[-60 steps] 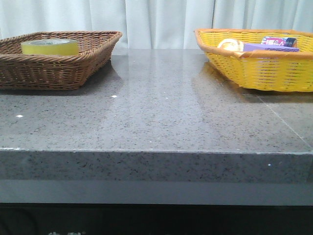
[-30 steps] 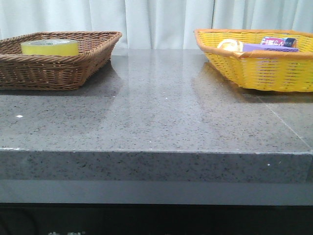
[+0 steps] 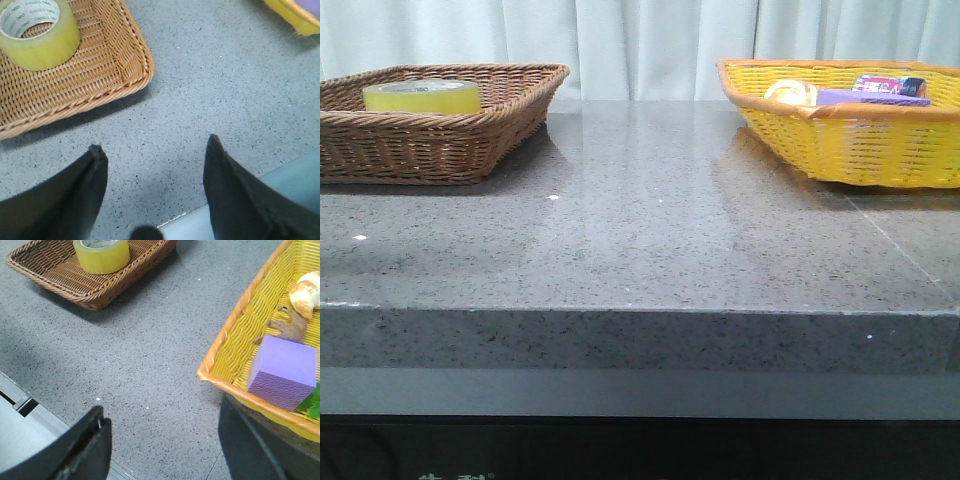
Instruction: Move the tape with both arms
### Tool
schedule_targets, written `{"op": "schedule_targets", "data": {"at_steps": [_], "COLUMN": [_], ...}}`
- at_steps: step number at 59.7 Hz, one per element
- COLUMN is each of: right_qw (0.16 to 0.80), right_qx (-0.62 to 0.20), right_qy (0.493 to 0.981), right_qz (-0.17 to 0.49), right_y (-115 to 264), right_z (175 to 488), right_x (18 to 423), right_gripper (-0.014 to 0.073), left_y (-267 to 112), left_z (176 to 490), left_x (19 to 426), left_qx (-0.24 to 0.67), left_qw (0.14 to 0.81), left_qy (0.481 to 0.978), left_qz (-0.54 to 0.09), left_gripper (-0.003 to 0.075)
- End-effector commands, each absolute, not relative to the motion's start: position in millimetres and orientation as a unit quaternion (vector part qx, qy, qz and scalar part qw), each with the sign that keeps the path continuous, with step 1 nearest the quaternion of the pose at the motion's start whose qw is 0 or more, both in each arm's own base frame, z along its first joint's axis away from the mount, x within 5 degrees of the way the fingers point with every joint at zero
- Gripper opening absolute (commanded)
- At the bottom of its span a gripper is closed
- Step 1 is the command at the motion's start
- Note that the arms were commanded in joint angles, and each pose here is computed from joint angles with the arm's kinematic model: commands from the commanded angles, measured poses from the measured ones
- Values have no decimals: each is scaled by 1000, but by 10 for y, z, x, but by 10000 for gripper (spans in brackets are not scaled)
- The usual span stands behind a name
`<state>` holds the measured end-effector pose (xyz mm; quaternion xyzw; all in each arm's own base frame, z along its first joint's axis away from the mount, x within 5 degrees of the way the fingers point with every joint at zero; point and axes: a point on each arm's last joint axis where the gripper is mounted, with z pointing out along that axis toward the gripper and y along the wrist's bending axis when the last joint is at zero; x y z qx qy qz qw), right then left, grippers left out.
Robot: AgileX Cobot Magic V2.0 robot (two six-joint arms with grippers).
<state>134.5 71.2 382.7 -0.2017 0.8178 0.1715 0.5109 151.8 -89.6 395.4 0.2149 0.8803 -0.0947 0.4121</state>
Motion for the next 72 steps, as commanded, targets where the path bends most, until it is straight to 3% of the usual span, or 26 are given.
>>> {"op": "schedule_targets", "data": {"at_steps": [1,18,22,42,46,72], "right_qw": [547,545,546,546,546,546], "right_qx": [-187,-188,-187,-187,-187,-187], "right_qy": [796,797,797,797,797,797], "right_qz": [179,178,178,178,178,178], "right_y": [703,703,703,703,703,703], "right_z": [3961,3957,3958,3958,3958,3959], "right_x": [1365,1363,1363,1363,1363,1364], "right_gripper": [487,486,451,-70,-65,-68], "left_y": [-837,-727,-727,-731,-731,-726], "left_z": [4021,3842,3842,3843,3843,3830], "left_x": [1405,1218,1218,1223,1223,1218], "left_qx": [205,203,203,203,203,203], "left_qw": [479,519,519,520,520,514], "left_qy": [845,819,819,818,818,822], "left_qz": [-122,-140,-140,-140,-140,-138], "left_gripper": [421,421,404,42,-19,-20]}}
